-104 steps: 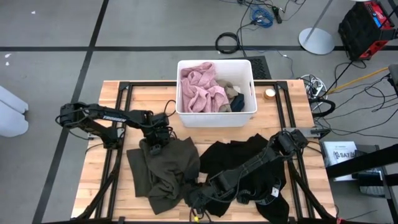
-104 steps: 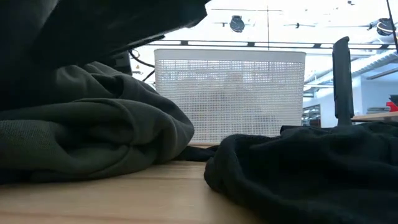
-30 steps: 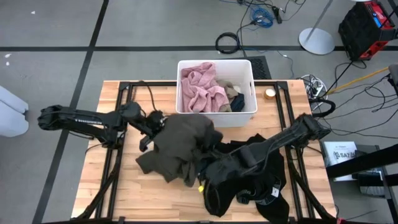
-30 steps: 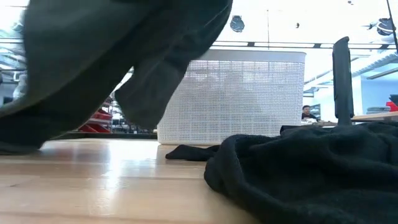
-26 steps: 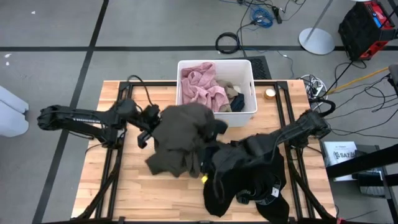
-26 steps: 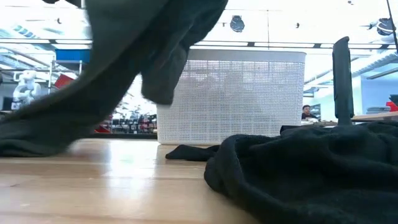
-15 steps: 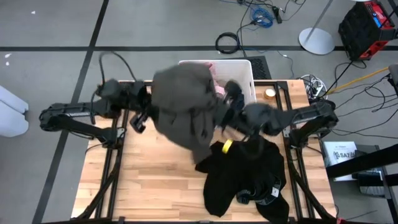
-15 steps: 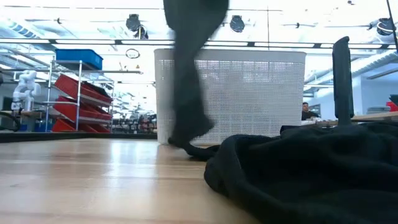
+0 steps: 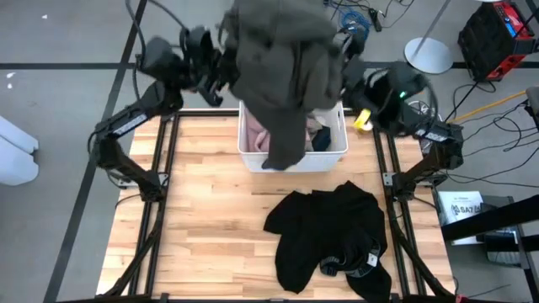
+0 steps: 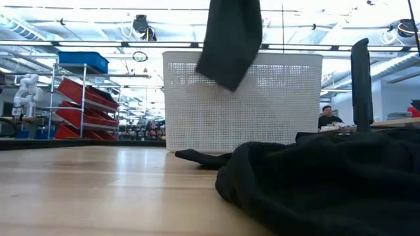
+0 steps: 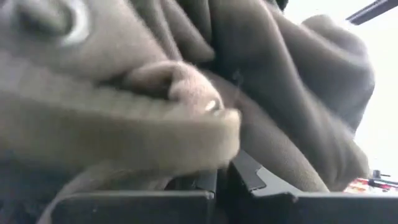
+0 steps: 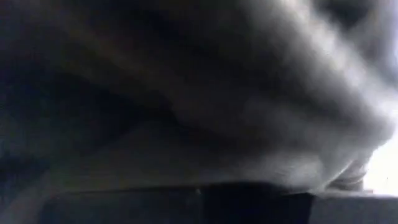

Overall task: Sort clothes
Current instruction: Put the gray jacket into the laundry organizer bin

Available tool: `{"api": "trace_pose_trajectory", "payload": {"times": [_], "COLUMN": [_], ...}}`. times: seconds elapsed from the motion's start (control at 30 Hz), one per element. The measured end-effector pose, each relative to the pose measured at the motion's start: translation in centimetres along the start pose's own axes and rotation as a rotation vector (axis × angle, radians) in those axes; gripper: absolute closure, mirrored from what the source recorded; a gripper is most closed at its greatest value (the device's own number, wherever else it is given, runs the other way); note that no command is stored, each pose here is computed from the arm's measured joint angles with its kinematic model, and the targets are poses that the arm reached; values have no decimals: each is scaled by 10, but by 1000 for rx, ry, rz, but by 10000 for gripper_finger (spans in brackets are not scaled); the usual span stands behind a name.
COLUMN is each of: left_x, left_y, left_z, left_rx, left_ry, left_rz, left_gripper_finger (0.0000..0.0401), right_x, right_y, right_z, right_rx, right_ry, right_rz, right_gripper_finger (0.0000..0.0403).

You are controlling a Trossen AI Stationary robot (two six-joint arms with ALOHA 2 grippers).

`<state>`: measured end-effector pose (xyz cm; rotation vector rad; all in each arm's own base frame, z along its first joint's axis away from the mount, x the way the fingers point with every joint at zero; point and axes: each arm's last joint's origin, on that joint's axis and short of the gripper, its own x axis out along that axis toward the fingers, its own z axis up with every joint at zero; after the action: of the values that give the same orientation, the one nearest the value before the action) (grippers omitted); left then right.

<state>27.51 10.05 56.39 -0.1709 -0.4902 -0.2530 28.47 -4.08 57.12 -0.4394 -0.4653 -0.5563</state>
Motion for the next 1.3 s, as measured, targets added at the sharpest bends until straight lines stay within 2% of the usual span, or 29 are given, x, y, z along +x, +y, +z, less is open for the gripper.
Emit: {"api": "trace_pose_trajectory", "payload": {"times": [0.13,0.3,0.47,0.6,0.73,0.87,0.93,1.0,1.17,1.3], "left_x": [12,19,20,12,4,-7,-11,-13,-4,-3], "left_y": [27,72,112,134,145,150,149,149,145,150], "left_z": [14,17,3,-5,-3,10,18,19,6,-10], "left_rx": [50,53,65,65,70,129,105,84,51,-68], "left_ry": [-31,-60,-28,0,22,-31,-60,-45,60,200], "left_rz": [12,70,45,68,69,80,71,55,-55,-56], "left_gripper_finger": [390,390,390,390,390,390,390,390,390,390], "right_x": [14,28,40,44,46,46,45,44,43,34], "right_y": [-32,-72,-95,-118,-135,-150,-156,-157,-144,-142], "right_z": [7,9,-14,-43,-62,-60,-56,-56,-80,-105], "right_rx": [-50,-52,-104,-63,-22,32,75,100,64,103], "right_ry": [-64,-97,-6,123,189,106,56,65,288,517], "right_rz": [-50,-72,-61,-49,-30,-47,-29,-13,67,178], "right_gripper_finger": [378,378,378,378,378,378,378,378,378,378]}}
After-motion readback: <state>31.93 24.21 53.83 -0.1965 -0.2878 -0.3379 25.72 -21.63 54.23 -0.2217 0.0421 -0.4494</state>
